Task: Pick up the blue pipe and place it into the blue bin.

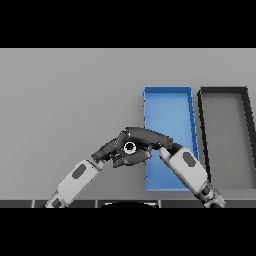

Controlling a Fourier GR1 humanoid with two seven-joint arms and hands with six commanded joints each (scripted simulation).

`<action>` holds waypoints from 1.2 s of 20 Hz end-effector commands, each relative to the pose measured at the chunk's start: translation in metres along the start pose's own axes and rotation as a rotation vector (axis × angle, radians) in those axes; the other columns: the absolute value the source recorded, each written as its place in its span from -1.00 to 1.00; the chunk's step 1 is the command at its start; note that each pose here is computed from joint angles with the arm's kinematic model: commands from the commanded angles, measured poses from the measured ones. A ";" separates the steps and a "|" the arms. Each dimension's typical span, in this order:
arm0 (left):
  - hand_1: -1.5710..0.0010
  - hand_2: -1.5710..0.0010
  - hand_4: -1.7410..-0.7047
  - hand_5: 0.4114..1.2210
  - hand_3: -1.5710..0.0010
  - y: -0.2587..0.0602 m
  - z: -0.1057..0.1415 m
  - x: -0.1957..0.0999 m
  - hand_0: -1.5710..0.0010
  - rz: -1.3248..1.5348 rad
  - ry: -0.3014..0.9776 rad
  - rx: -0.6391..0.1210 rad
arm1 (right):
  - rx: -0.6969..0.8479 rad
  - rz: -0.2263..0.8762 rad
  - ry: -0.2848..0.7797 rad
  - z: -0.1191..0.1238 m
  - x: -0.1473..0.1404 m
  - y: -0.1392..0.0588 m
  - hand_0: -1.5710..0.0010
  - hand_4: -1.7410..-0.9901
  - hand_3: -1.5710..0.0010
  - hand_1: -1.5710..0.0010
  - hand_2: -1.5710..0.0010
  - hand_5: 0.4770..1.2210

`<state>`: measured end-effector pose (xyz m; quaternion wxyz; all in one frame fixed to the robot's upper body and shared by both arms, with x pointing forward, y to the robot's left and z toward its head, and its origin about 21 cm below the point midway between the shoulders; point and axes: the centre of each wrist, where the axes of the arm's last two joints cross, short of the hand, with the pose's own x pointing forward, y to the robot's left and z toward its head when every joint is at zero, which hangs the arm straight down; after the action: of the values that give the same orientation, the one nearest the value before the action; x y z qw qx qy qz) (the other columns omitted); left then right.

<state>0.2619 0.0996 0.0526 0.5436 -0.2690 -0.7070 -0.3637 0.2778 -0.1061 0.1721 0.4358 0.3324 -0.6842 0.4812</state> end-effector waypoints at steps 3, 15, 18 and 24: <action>-0.28 -0.30 -0.41 1.00 0.47 0.003 0.000 0.000 -0.56 -0.025 0.017 -0.033 | 0.005 0.005 0.018 -0.004 0.003 0.000 -0.97 -0.30 -0.96 -0.97 -0.97 0.90; 0.91 0.91 0.76 -0.24 0.96 0.013 0.002 -0.004 0.89 -0.129 0.075 -0.048 | -0.008 -0.006 0.001 -0.004 0.008 0.006 -1.00 -0.32 -1.00 -1.00 -1.00 0.99; 0.96 0.95 0.74 -0.44 0.98 0.011 0.004 -0.009 0.95 -0.086 0.081 -0.033 | -0.019 -0.004 0.014 -0.005 0.006 0.004 -1.00 -0.32 -1.00 -1.00 -1.00 1.00; 0.99 0.99 0.66 -0.60 1.00 0.010 0.008 -0.006 0.99 -0.068 0.182 -0.001 | -0.026 -0.171 -0.032 -0.007 0.014 -0.006 -1.00 -0.34 -1.00 -1.00 -1.00 1.00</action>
<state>0.2671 0.1123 0.0480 0.5934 -0.2103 -0.6628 -0.4054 0.2793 -0.1016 0.1881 0.4669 0.3920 -0.6674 0.4277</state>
